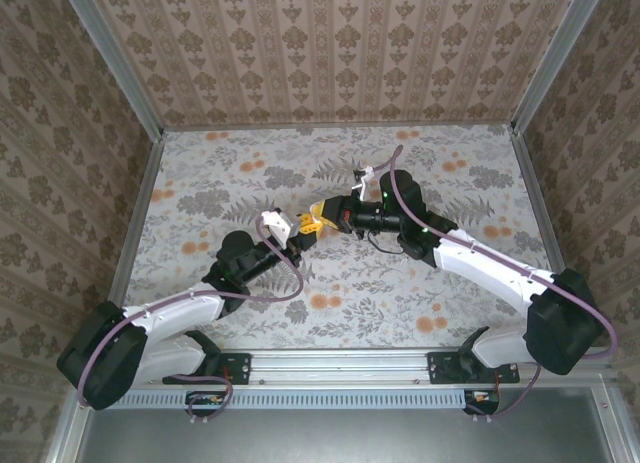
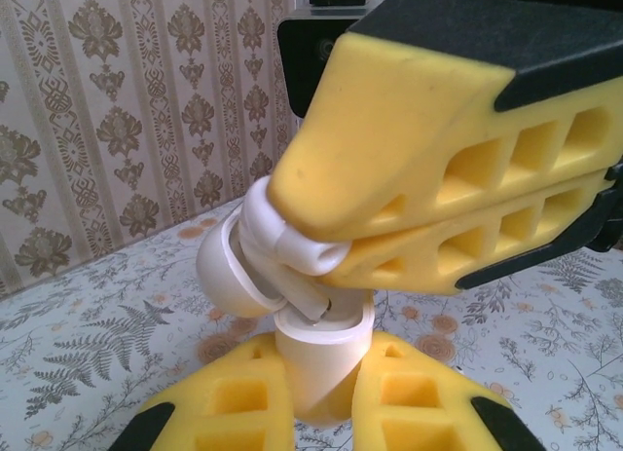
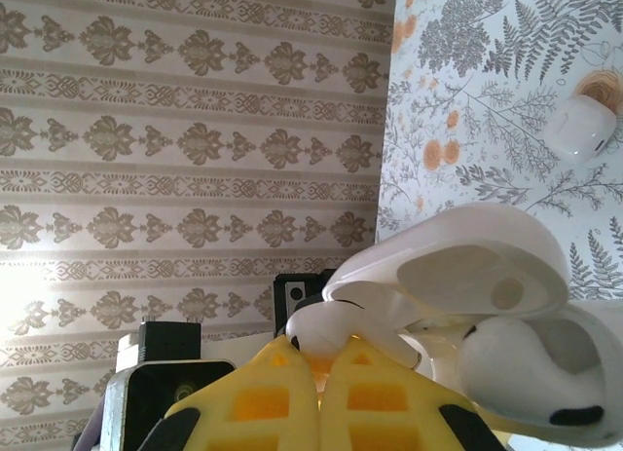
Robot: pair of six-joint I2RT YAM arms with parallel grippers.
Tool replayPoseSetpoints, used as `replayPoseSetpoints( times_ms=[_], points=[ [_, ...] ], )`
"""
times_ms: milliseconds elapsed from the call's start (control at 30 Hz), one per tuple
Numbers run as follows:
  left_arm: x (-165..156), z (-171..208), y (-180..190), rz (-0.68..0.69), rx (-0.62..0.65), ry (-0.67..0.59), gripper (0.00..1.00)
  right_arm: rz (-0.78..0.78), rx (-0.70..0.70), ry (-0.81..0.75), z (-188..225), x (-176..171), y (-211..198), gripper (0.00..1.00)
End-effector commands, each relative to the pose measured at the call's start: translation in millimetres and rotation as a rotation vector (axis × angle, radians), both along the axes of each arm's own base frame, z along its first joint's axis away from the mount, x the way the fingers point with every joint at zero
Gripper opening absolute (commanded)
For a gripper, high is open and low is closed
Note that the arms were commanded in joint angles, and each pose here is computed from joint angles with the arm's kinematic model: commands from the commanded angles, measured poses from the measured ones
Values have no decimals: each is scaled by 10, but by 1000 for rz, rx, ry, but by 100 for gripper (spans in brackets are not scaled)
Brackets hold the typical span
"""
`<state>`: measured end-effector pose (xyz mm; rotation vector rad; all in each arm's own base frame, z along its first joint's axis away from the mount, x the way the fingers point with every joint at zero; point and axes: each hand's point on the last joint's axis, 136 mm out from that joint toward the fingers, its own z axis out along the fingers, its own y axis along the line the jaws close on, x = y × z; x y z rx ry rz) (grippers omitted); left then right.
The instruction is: Insert the wireless bluetooth earbuds into the charging case
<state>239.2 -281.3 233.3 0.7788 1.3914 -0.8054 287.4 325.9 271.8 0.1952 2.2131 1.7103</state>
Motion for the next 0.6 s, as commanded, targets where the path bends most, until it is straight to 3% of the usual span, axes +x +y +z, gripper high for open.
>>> replayPoseSetpoints(
  times_ms=[0,567],
  points=[
    [-15,100,-18,-3,-42,-21,0,9,26,7,14,-29,46,5],
    [18,203,-6,13,-72,-31,0,-2,-20,34,-223,-83,4,4]
  ],
)
